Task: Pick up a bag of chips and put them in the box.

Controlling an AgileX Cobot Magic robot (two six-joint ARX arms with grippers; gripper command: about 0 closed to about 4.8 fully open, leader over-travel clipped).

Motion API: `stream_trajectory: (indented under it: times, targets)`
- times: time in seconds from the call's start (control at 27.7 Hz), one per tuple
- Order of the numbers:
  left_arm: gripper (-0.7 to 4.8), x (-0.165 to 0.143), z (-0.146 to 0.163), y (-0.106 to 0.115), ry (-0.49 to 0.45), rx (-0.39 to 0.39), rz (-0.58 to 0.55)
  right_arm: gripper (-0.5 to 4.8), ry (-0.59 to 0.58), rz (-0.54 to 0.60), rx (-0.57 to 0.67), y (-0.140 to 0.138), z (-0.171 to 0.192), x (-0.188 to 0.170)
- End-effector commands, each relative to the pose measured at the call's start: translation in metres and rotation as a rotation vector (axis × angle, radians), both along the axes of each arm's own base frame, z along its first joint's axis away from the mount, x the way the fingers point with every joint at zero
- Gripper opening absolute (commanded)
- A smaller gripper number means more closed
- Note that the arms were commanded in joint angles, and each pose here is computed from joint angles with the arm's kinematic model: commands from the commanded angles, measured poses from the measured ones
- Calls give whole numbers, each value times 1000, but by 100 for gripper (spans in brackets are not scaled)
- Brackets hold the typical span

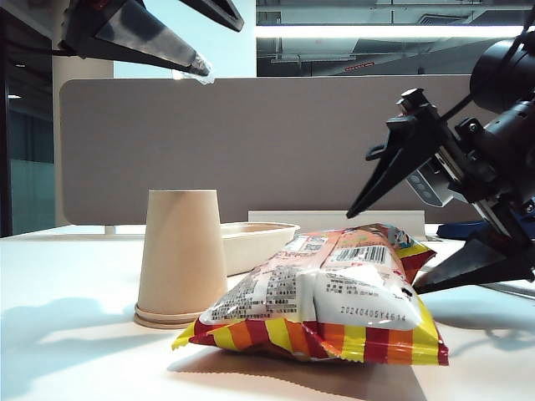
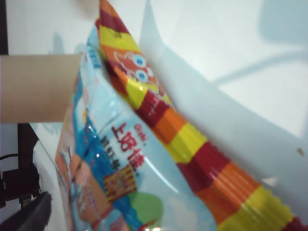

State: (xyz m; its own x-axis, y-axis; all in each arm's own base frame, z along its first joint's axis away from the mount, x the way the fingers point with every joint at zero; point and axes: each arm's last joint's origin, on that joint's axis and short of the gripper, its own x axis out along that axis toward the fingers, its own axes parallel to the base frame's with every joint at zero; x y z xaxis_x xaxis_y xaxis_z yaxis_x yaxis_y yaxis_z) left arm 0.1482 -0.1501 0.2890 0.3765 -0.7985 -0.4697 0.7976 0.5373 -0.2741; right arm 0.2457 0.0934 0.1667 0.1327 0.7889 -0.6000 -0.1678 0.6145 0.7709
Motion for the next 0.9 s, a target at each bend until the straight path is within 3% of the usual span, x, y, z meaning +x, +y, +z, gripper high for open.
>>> stream_trajectory:
  times: [0.04,0.9]
  targets:
    - [257,0,4,-1,-29,-19,-9,479,-19,8,18,4,-1,3]
    - [257,1,5,-1,-67,-6,-23,479,-74,3,2,11,-17,16]
